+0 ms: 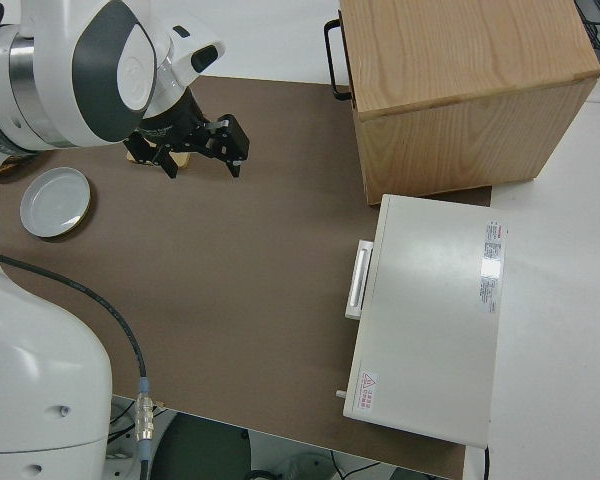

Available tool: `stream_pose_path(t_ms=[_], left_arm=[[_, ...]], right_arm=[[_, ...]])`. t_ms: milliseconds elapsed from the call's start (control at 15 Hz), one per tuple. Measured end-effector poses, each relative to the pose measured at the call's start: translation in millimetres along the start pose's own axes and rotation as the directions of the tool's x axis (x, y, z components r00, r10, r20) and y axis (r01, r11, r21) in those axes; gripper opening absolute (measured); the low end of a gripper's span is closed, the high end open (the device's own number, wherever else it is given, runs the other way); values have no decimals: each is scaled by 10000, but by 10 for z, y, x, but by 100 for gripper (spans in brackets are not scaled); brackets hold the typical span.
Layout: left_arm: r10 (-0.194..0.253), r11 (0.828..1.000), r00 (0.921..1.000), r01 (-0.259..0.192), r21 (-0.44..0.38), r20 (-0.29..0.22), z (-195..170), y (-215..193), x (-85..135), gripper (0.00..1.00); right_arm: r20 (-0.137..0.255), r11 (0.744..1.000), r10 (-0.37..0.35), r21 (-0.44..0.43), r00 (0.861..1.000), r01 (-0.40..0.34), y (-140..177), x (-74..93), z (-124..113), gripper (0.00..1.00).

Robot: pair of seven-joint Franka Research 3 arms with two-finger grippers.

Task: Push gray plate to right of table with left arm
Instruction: 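Move the left gripper in toward the near edge of the gray plate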

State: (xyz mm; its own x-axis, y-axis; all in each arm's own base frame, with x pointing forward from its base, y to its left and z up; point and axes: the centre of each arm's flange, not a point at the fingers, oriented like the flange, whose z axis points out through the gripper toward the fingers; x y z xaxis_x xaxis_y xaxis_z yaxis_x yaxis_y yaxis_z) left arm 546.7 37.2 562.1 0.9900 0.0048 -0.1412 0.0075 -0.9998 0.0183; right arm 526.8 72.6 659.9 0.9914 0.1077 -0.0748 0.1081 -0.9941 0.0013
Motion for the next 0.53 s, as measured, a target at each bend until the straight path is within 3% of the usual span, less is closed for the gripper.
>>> stream_pose_path(t_ms=[333, 533], left_arm=[[-154, 9983, 9999, 151, -554, -39, 525, 52, 98, 100], [-895, 9919, 9955, 863, -930, -312, 873, 83, 75, 100]], right_arm=[[0, 10000, 0, 0, 10000, 0, 0, 0, 0, 99], [0, 10000, 0, 0, 10000, 0, 0, 0, 0, 99]])
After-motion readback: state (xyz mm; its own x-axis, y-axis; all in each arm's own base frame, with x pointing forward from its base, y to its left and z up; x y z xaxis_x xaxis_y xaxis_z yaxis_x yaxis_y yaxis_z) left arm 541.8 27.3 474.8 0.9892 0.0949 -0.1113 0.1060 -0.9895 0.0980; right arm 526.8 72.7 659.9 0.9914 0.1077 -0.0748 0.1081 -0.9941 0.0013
